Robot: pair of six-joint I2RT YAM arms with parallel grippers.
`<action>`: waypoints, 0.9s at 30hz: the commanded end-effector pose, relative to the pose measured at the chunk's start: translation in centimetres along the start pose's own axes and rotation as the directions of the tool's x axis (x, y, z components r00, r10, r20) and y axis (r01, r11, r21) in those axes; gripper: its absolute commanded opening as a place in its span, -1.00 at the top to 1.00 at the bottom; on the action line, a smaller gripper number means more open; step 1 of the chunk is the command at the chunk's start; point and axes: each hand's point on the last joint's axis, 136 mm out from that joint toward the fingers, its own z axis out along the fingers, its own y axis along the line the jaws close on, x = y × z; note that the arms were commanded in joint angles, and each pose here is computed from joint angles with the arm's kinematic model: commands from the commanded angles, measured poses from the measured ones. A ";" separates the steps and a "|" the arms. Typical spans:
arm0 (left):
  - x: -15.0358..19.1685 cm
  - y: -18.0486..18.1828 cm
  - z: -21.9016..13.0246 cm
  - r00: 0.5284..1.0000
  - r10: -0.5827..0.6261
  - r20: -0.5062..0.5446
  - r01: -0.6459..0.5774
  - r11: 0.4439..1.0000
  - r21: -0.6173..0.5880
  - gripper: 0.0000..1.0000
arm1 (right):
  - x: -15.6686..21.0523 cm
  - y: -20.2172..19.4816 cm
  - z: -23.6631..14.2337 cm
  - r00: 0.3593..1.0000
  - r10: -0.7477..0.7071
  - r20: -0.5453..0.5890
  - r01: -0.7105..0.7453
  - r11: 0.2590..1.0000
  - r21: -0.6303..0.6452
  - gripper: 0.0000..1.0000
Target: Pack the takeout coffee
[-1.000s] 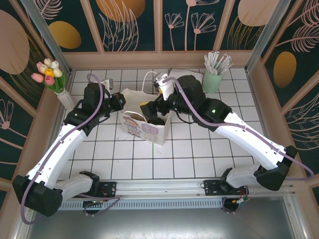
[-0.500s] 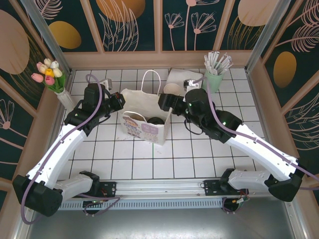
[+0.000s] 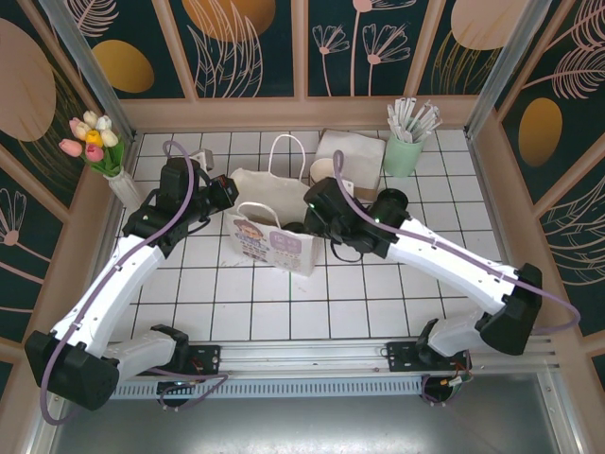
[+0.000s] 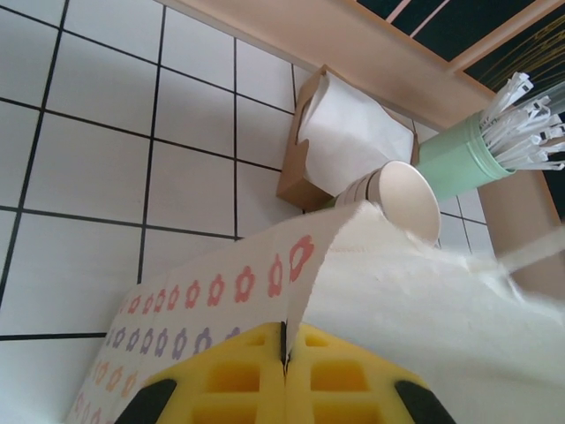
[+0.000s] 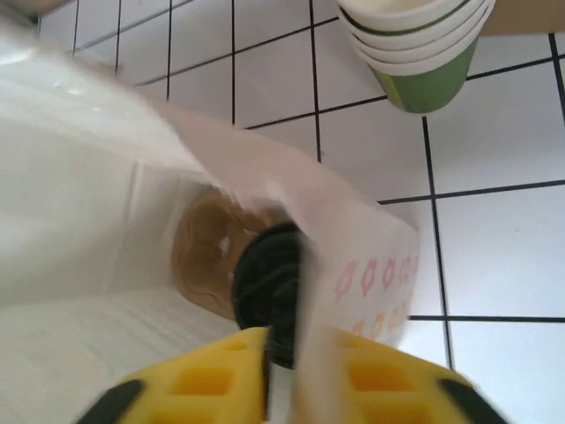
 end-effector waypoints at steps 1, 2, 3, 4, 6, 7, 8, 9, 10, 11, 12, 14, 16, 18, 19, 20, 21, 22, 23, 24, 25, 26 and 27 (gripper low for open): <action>1.4 -1.2 0.1 0.997 -0.034 -0.067 0.039 0.996 0.077 0.79 | -3.2 1.0 -0.9 0.996 -0.080 0.044 0.080 0.997 -0.003 0.71; 1.7 -1.4 0.0 0.996 -0.041 -0.080 0.048 0.995 0.093 0.76 | -3.7 0.7 -0.7 0.995 -0.093 0.041 0.093 0.996 0.008 0.71; 1.9 -1.6 -0.1 0.995 -0.044 -0.091 0.054 0.993 0.106 0.72 | -4.1 0.5 -0.5 0.994 -0.106 0.037 0.105 0.994 0.013 0.75; 2.1 -1.8 -0.2 0.994 -0.043 -0.097 0.055 0.991 0.119 0.67 | -4.4 0.4 -0.4 0.993 -0.114 0.031 0.114 0.993 0.010 0.80; 2.1 -2.3 -0.6 0.994 -0.037 -0.098 0.051 0.988 0.144 0.56 | -5.3 0.0 -0.2 0.992 -0.125 0.023 0.126 0.992 -0.001 0.86; 1.9 -2.5 -0.8 0.995 -0.033 -0.093 0.047 0.987 0.152 0.51 | -5.6 -0.1 -0.1 0.991 -0.133 0.021 0.133 0.991 -0.006 0.89; 1.8 -2.7 -1.0 0.996 -0.031 -0.085 0.045 0.986 0.161 0.46 | -5.9 -0.2 -0.1 0.990 -0.142 0.022 0.142 0.990 -0.005 0.90; 1.6 -3.0 -1.2 0.996 -0.029 -0.079 0.042 0.984 0.174 0.39 | -6.2 -0.5 0.0 0.989 -0.148 0.018 0.149 0.989 -0.004 0.90; 1.6 -3.2 -1.3 0.997 -0.025 -0.076 0.039 0.982 0.187 0.31 | -6.3 -0.8 0.1 0.989 -0.149 0.011 0.149 0.989 0.000 0.90; 1.6 -3.3 -1.3 0.997 -0.024 -0.077 0.038 0.980 0.196 0.24 | -6.5 -1.1 0.1 0.989 -0.147 0.004 0.147 0.989 0.008 0.90; 1.6 -3.2 -1.2 0.997 -0.026 -0.077 0.040 0.981 0.191 0.20 | -6.6 -1.5 0.2 0.989 -0.148 0.002 0.148 0.989 0.022 0.90; 1.7 -3.0 -0.9 0.996 -0.027 -0.083 0.042 0.983 0.181 0.17 | -6.5 -1.9 0.1 0.989 -0.147 0.002 0.147 0.988 0.042 0.89; 1.9 -3.1 -0.6 0.995 -0.029 -0.095 0.046 0.980 0.191 0.15 | -6.5 -2.4 0.2 0.990 -0.143 -0.004 0.143 0.988 0.057 0.85; 2.1 -3.7 -0.5 0.993 -0.025 -0.112 0.050 0.973 0.226 0.15 | -6.3 -2.8 0.3 0.989 -0.147 -0.011 0.148 0.987 0.067 0.83; 2.2 -4.0 -0.5 0.993 -0.024 -0.118 0.052 0.969 0.240 0.14 | -6.2 -2.9 0.4 0.988 -0.151 -0.011 0.151 0.986 0.068 0.82; 2.3 -4.2 -0.5 0.992 -0.021 -0.124 0.053 0.965 0.256 0.14 | -6.2 -3.0 0.5 0.988 -0.157 -0.012 0.157 0.986 0.064 0.82; 2.4 -4.4 -0.5 0.991 -0.021 -0.129 0.055 0.962 0.266 0.13 | -6.3 -3.1 0.6 0.987 -0.163 -0.010 0.163 0.985 0.064 0.82; 2.4 -4.5 -0.5 0.991 -0.020 -0.130 0.056 0.960 0.273 0.12 | -6.4 -3.1 0.7 0.986 -0.169 -0.006 0.169 0.983 0.064 0.81; 2.4 -4.6 -0.6 0.991 -0.019 -0.130 0.055 0.959 0.279 0.11 | -6.5 -2.9 0.6 0.984 -0.177 -0.001 0.176 0.983 0.060 0.78; 2.3 -4.7 -0.6 0.992 -0.020 -0.128 0.056 0.957 0.284 0.09 | -6.8 -2.9 0.5 0.983 -0.181 0.007 0.180 0.982 0.059 0.75; 2.2 -4.9 -0.8 0.992 -0.019 -0.125 0.055 0.955 0.292 0.07 | -7.0 -2.8 0.3 0.982 -0.187 0.018 0.186 0.981 0.055 0.67; 2.2 -5.1 -0.9 0.992 -0.018 -0.123 0.054 0.952 0.300 0.05 | -7.4 -2.5 -0.1 0.980 -0.194 0.036 0.193 0.980 0.047 0.48; 2.2 -5.2 -1.1 0.993 -0.016 -0.119 0.052 0.950 0.307 0.02 | -7.9 -2.3 -0.5 0.979 -0.197 0.059 0.195 0.980 0.038 0.33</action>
